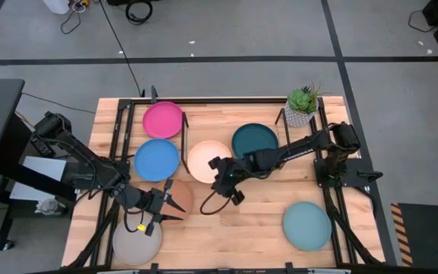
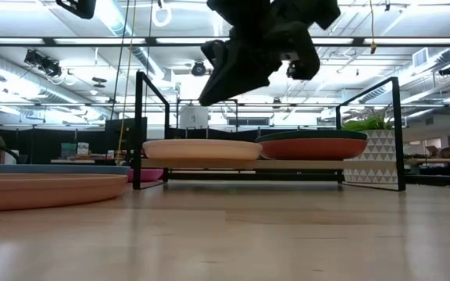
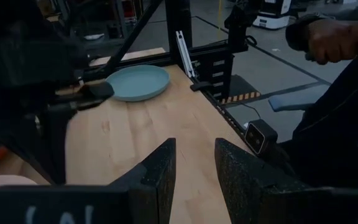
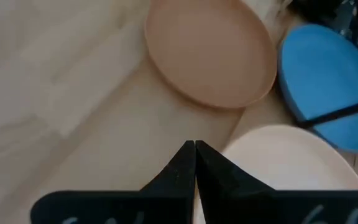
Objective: Place and stack plates onto a shelf
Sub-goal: Put the light orange plate on the shelf
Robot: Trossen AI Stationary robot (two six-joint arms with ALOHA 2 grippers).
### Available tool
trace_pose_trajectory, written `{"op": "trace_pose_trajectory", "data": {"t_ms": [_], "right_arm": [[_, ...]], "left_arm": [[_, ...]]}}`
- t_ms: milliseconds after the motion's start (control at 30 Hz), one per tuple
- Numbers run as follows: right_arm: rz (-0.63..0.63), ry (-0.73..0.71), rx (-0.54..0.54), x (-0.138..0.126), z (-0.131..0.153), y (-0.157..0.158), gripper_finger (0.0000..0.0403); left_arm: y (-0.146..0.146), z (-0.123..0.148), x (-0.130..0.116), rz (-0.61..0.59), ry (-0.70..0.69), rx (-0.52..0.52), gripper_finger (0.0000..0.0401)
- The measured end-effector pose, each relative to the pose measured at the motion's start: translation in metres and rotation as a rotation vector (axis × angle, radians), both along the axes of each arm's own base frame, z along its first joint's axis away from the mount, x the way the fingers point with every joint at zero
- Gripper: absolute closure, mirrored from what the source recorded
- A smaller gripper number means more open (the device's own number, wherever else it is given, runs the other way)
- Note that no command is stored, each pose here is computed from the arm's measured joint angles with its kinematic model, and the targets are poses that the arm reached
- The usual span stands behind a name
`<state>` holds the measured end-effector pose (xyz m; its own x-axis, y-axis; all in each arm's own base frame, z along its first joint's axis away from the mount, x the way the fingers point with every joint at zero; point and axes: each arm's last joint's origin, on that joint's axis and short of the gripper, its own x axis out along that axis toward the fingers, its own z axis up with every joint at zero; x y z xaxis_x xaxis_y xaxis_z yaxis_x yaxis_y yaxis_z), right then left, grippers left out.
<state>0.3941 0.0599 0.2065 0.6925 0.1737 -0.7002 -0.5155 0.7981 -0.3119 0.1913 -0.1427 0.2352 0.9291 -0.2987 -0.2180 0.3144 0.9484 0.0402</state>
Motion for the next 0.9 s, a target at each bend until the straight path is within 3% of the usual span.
{"op": "trace_pose_trajectory", "data": {"t_ms": [167, 433, 567, 700, 900], "right_arm": [[-0.011, -0.043, -0.022, -0.003, -0.008, 0.010, 0.0378], [0.001, -0.026, 0.013, -0.010, -0.021, 0.018, 0.0319], [-0.075, -0.008, -0.040, -0.014, -0.029, 0.013, 0.0310], [-0.073, 0.004, -0.061, -0.017, -0.035, 0.006, 0.0310], [-0.106, -0.013, -0.188, -0.016, -0.036, -0.001, 0.0312]], "left_arm": [[0.002, 0.000, 0.001, 0.002, -0.008, 0.028, 0.0282], [0.009, -0.001, 0.006, 0.040, -0.002, 0.032, 0.0282], [0.012, -0.001, 0.008, 0.054, -0.002, 0.032, 0.0282], [0.015, -0.001, 0.010, 0.067, -0.002, 0.032, 0.0282], [0.015, -0.001, 0.010, 0.071, -0.002, 0.032, 0.0282]]}}
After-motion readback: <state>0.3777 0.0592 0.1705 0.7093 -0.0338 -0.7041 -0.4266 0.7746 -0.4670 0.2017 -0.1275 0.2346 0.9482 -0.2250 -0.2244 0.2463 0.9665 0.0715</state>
